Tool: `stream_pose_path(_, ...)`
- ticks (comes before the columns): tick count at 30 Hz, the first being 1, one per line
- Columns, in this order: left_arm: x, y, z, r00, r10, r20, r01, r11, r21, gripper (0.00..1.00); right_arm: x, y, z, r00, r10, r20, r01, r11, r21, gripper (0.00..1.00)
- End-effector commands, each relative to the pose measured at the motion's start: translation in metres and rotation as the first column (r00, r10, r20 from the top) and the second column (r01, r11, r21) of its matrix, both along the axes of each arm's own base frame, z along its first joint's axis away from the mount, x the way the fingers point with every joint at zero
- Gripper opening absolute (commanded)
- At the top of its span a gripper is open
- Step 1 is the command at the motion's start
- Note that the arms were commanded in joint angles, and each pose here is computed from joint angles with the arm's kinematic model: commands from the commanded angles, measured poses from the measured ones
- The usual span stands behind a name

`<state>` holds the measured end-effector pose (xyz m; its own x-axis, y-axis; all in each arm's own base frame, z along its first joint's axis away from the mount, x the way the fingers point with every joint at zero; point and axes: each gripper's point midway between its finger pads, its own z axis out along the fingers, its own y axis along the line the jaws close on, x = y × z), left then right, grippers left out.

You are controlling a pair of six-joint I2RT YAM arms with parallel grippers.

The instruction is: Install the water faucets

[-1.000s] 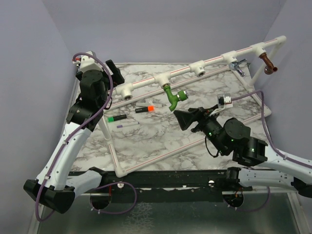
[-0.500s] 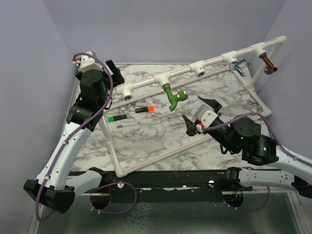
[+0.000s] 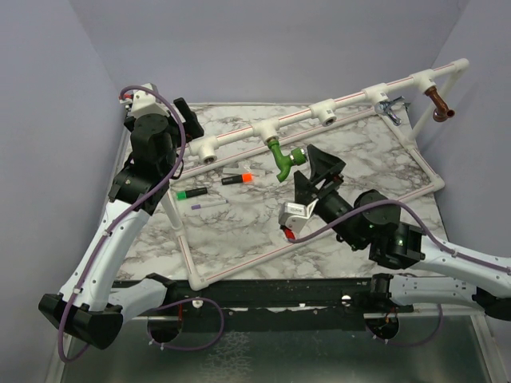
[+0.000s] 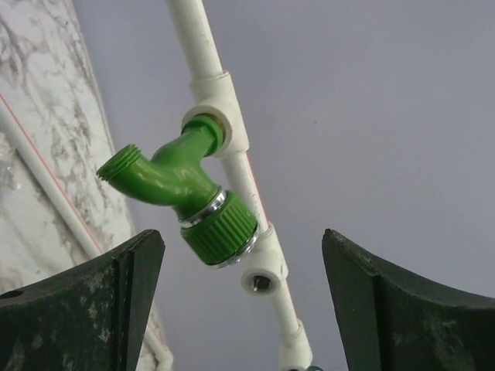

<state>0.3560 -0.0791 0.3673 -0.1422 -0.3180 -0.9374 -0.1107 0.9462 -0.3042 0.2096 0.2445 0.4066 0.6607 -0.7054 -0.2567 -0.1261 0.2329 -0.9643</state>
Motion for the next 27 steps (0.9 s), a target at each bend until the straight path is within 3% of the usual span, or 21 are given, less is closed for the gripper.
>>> stream_pose_path(1, -0.039, -0.014, -0.125, 0.888, -0.112, -0.446, 0.210, 0.961, 0.177, 0.99, 0.001, 0.007, 0.026, 0.974, 0.002, 0.228, 0.042, 0.981, -0.190, 0.88)
stream_pose_path(8, -0.042, -0.011, -0.125, 0.889, -0.110, -0.446, 0.213, 0.959, 0.188, 0.99, 0.010, 0.025, 0.000, 0.980, 0.017, 0.198, 0.055, 0.934, -0.354, 0.89)
stream_pose_path(15, -0.044, -0.011, -0.126, 0.888, -0.114, -0.445, 0.217, 0.958, 0.189, 0.99, 0.016, 0.034, -0.013, 0.977, 0.011, 0.211, 0.081, 0.904, -0.421, 0.85)
stream_pose_path(27, -0.044, -0.009, -0.127, 0.888, -0.107, -0.447, 0.216, 0.956, 0.200, 0.99, 0.029, 0.036, -0.020, 0.972, -0.050, 0.230, 0.150, 0.886, -0.438, 0.56)
